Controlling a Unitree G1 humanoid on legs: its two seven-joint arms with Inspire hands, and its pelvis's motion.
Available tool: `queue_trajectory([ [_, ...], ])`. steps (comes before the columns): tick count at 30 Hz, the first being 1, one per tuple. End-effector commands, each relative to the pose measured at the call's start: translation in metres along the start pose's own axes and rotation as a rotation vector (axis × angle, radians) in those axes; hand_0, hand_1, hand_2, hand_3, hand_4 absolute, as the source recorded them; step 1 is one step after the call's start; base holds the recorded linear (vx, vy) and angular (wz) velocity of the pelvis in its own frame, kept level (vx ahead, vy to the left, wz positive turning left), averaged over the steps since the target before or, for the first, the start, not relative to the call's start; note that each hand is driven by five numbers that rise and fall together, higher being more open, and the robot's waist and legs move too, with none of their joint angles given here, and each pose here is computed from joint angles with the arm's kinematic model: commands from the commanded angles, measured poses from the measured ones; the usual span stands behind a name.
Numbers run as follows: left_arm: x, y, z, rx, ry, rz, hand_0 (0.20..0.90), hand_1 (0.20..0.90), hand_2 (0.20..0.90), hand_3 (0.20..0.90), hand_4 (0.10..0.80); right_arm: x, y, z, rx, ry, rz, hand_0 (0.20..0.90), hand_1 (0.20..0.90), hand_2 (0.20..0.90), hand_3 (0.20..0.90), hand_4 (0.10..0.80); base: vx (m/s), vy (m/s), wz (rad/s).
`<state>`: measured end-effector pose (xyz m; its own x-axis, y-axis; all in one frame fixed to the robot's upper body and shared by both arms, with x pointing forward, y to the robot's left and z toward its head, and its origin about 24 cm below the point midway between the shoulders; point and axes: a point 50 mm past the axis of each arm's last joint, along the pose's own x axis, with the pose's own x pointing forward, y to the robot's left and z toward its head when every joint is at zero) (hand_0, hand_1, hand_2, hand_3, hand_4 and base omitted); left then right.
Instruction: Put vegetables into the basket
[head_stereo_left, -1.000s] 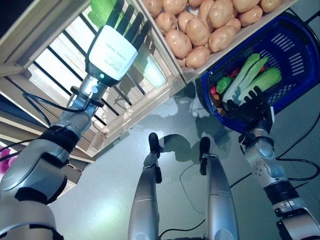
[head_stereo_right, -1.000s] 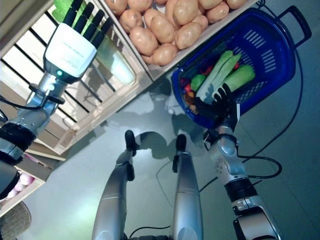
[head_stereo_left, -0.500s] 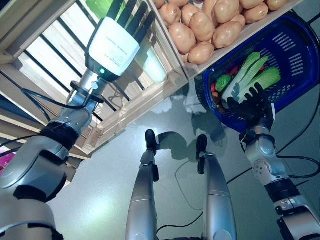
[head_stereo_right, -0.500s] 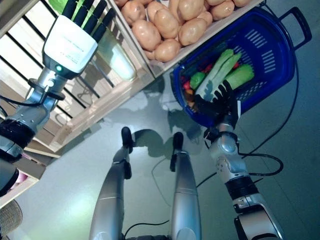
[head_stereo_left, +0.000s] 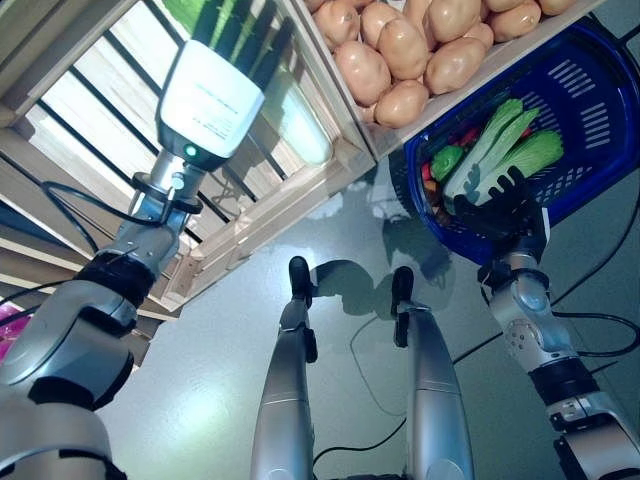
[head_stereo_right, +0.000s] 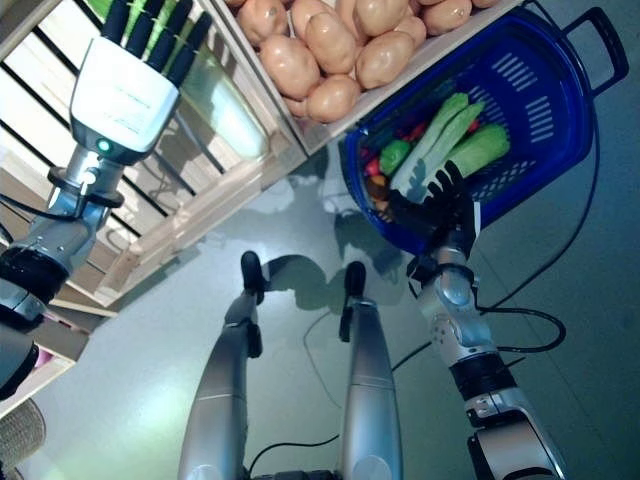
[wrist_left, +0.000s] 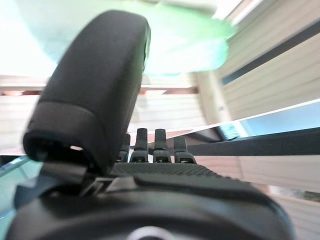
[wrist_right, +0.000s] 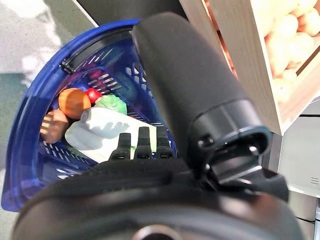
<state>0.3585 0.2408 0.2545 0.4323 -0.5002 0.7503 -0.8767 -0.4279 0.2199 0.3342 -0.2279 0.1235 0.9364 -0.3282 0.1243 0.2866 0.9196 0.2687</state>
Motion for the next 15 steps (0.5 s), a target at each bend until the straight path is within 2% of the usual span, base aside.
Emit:
queue_trajectory([
  [1,0.007,0.016,-0.06,0.142,0.22,0.13,0.9,0.9,0.9,0.9,0.8,-0.002,-0.004,0.038,0.066,-0.194,0.021,0.9,0.9,0.9,0.9,0.8,0.0,0.0,0.0],
  [12,-0.017,0.01,-0.059,0.123,0.27,0.082,0.9,0.9,0.9,0.9,0.8,-0.005,-0.009,0.037,0.075,-0.198,0.014,0.9,0.9,0.9,0.9,0.8,0.0,0.0,0.0],
  [15,-0.02,0.008,-0.054,0.115,0.237,0.051,0.9,0.9,0.9,0.9,0.8,-0.006,-0.011,0.037,0.072,-0.195,0.017,0.9,0.9,0.9,0.9,0.8,0.0,0.0,0.0],
])
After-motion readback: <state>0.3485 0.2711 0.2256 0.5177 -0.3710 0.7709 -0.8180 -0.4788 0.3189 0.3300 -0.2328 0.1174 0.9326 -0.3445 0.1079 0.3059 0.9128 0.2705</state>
